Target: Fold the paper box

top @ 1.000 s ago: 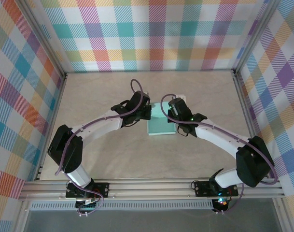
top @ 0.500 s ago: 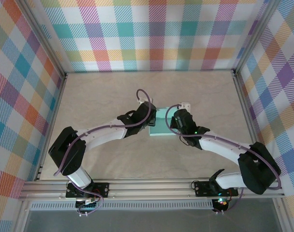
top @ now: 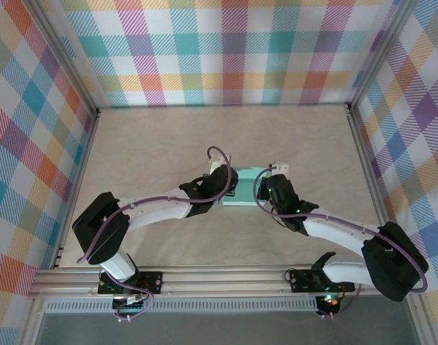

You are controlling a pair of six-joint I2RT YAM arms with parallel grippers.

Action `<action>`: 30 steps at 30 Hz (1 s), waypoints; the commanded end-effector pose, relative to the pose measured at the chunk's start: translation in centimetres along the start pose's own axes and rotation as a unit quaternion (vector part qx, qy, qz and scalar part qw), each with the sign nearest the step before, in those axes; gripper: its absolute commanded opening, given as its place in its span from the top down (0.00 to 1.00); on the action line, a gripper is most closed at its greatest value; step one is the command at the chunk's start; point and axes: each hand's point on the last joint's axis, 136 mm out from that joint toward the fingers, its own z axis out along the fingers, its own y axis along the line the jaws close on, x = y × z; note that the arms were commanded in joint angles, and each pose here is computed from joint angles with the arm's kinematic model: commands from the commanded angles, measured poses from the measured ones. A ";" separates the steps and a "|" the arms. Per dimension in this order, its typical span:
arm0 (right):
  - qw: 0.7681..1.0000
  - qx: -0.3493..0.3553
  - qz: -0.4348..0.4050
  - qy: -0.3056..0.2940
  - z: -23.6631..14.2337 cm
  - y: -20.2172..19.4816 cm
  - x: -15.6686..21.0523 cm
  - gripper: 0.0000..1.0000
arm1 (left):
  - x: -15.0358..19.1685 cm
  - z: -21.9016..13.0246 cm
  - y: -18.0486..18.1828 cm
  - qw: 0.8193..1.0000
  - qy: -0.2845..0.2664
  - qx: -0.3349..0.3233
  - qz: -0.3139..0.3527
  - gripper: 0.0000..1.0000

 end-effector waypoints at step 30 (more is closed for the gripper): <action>0.999 -0.028 -0.012 0.011 -0.4 0.9 5.1 1.00 | 1.4 -1.7 -2.0 0.995 -0.067 0.058 -0.049 1.00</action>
